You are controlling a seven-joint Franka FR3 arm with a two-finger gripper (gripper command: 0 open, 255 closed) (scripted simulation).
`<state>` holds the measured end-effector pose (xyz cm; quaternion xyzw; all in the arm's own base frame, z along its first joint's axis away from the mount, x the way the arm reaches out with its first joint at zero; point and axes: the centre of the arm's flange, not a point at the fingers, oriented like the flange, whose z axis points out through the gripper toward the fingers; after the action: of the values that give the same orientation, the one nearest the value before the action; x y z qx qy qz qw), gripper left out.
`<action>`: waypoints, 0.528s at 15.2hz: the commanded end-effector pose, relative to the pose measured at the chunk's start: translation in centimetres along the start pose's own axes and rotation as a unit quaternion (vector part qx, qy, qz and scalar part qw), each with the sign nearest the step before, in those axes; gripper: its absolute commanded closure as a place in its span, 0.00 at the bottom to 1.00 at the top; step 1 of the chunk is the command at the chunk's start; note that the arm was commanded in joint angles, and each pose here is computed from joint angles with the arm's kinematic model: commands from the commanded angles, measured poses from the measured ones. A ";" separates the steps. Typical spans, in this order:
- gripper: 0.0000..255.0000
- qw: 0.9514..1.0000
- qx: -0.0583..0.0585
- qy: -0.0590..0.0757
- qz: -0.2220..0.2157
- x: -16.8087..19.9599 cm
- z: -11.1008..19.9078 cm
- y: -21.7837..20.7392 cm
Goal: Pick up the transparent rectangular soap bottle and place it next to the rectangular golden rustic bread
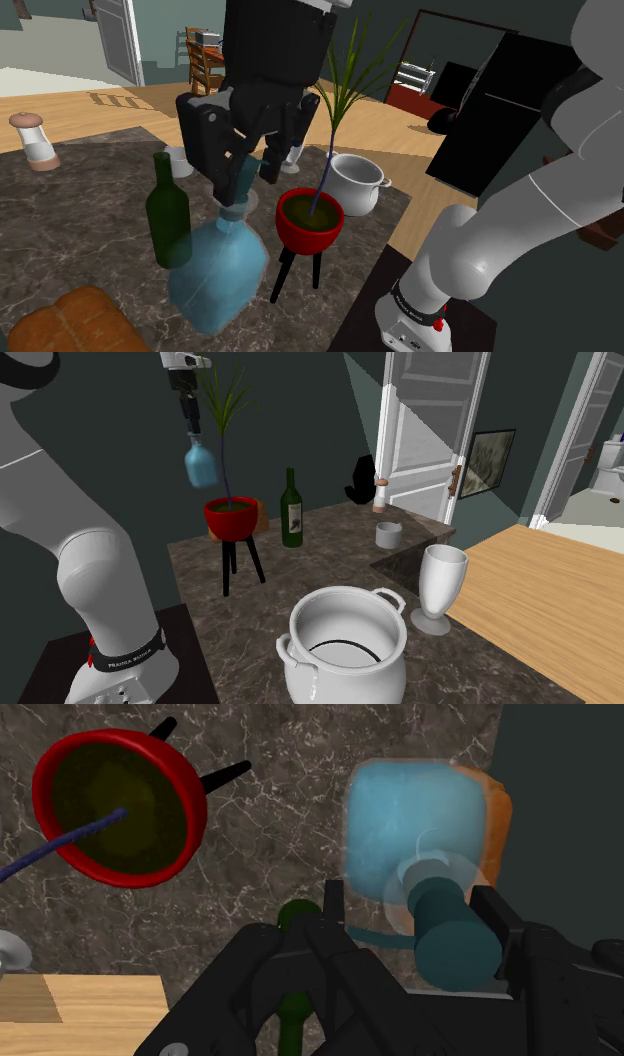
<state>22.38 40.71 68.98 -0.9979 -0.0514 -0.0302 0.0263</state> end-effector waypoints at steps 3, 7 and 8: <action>1.00 1.000 0.000 0.000 0.000 -0.2 2.1 0.2; 1.00 1.000 0.000 0.000 0.000 -0.4 4.2 0.3; 1.00 1.000 0.000 0.000 0.000 -0.4 4.7 0.3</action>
<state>22.37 40.69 64.77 -0.9979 -0.0513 -0.0301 0.0263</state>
